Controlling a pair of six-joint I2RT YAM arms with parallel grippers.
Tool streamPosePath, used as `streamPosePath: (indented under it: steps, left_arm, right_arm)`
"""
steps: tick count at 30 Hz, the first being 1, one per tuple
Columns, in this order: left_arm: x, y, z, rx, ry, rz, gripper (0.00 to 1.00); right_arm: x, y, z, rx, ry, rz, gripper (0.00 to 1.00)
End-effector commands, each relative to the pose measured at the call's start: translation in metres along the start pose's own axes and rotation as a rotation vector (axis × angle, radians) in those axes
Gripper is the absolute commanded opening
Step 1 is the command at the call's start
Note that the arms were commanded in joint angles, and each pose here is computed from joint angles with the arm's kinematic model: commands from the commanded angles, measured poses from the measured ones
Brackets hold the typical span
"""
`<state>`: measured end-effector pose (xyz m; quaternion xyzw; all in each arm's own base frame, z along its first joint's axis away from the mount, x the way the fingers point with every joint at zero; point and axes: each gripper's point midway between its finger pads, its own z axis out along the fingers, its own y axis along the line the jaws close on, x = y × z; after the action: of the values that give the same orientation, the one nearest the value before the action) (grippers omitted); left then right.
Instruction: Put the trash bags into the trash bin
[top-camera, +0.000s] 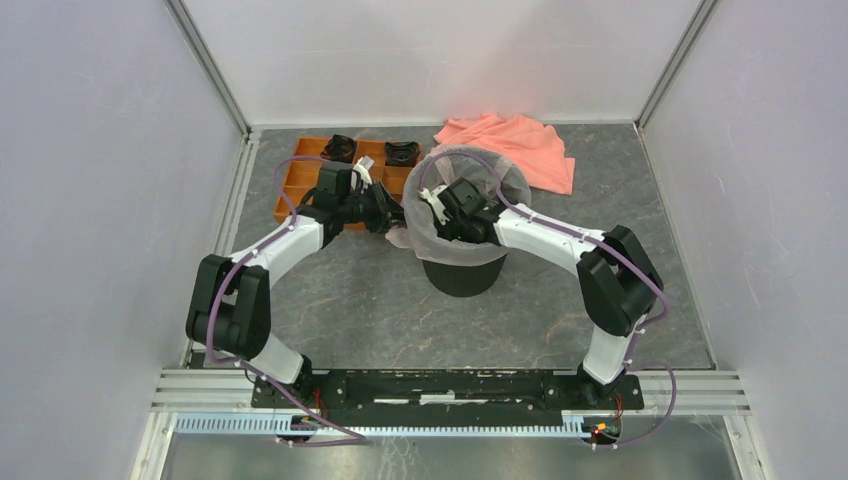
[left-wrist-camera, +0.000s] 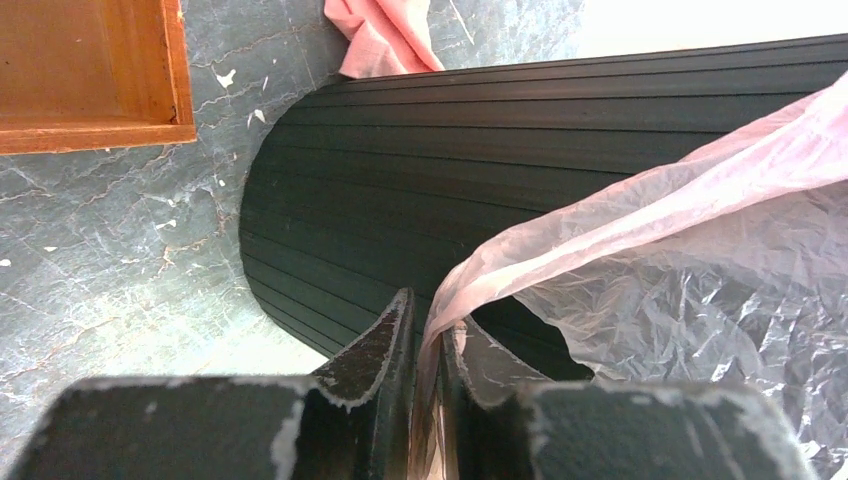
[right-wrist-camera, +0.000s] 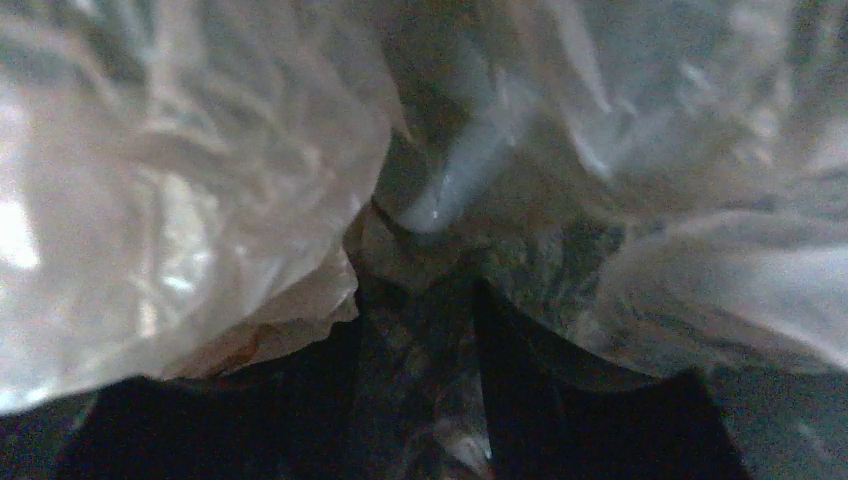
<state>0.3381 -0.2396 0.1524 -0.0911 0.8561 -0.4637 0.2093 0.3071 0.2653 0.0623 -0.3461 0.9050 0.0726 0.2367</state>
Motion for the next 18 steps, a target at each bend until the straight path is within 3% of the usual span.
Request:
streamPosePath:
  steps: [1, 8, 11, 14, 18]
  left_arm:
    - [-0.007, -0.023, -0.008, 0.055, -0.022, 0.081, 0.22]
    - [-0.008, -0.024, -0.009, 0.055, -0.027, 0.085, 0.29]
    - [-0.009, -0.026, -0.010, 0.056, -0.035, 0.089, 0.34]
    - [-0.010, -0.026, -0.012, 0.050, -0.047, 0.097, 0.39]
    - [-0.011, -0.025, -0.012, 0.041, -0.051, 0.103, 0.41]
  right_arm:
    - [-0.033, -0.008, -0.021, 0.043, -0.048, 0.015, 0.51]
    - [-0.051, -0.008, -0.050, 0.038, -0.145, 0.021, 0.56]
    - [-0.037, -0.007, -0.031, 0.035, -0.100, 0.010, 0.54]
    - [-0.019, -0.005, -0.007, 0.026, -0.027, 0.005, 0.46]
    - [-0.013, -0.002, 0.006, 0.012, -0.020, 0.020, 0.45]
